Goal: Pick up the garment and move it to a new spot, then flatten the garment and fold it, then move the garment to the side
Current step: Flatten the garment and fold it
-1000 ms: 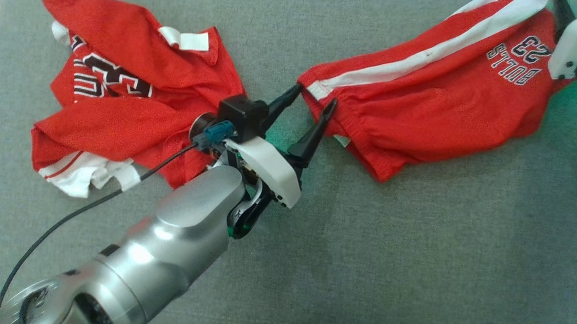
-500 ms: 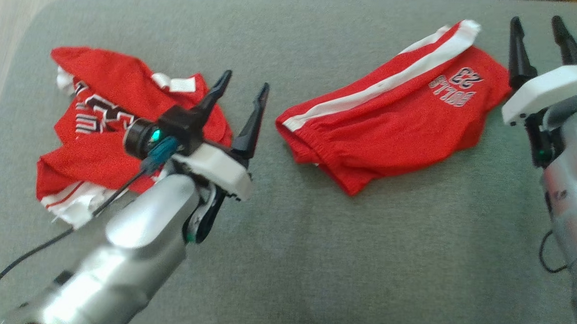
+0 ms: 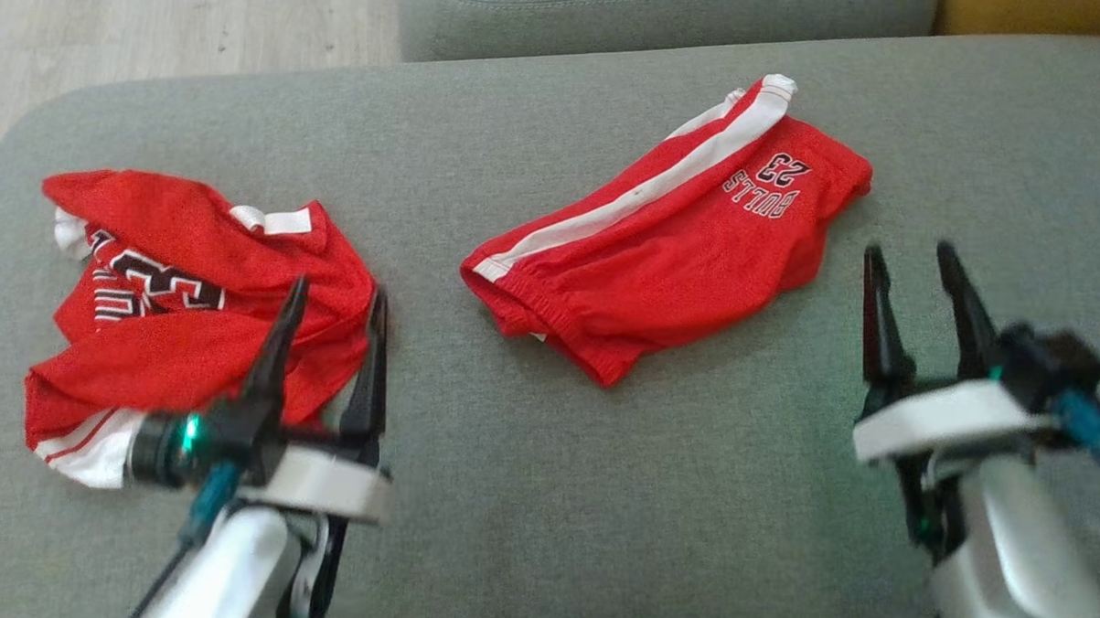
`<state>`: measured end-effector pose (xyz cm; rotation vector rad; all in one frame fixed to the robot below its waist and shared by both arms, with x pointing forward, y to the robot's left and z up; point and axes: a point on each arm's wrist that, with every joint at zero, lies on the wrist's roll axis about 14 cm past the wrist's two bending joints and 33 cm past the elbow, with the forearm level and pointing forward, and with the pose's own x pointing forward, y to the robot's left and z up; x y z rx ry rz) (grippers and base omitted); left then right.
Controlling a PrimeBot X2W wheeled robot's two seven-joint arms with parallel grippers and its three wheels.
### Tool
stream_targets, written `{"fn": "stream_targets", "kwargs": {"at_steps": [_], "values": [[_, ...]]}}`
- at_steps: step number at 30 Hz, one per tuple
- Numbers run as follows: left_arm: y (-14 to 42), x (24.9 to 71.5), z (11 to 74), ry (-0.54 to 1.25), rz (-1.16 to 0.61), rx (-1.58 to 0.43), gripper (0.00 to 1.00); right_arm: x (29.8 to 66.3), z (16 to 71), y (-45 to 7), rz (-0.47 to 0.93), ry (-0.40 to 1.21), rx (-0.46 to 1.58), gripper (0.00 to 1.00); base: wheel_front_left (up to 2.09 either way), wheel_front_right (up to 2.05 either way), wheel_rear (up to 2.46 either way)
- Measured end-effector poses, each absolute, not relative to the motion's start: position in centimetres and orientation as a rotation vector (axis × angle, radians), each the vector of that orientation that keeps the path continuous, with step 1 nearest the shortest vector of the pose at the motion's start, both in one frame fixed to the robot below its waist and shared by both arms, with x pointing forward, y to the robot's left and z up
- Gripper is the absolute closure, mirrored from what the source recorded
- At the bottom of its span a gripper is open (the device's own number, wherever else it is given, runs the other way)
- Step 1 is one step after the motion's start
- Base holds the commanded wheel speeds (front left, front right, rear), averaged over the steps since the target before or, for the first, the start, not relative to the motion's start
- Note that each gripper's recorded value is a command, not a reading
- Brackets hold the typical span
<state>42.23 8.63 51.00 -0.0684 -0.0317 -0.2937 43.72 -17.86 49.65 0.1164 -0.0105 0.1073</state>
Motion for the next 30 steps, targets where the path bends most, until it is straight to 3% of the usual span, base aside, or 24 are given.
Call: {"fn": "stream_targets", "kwargs": {"at_steps": [5,8,16,22,30], "values": [[9.4,40.4,48.0,0.042,-0.259,-0.104,0.00,41.0,46.9,-16.8,0.101,0.051,0.127,0.00,0.00,0.00,0.00],[9.7,40.8,47.9,0.036,-0.256,-0.114,0.00,41.6,46.8,-16.4,0.113,0.050,0.113,0.00,0.00,0.00,0.00],[9.2,42.1,47.2,0.038,-0.281,-0.124,0.00,48.6,48.1,-17.9,0.090,0.084,0.063,0.00,0.00,0.00,0.00],[10.2,43.3,46.4,0.047,-0.252,-0.129,0.00,53.9,45.5,-20.3,0.021,0.271,0.049,0.00,0.00,0.00,0.00],[11.9,43.2,44.0,0.110,-0.209,-0.116,0.00,55.4,37.7,-21.0,-0.018,0.612,-0.010,0.00,0.00,0.00,0.00]]}}
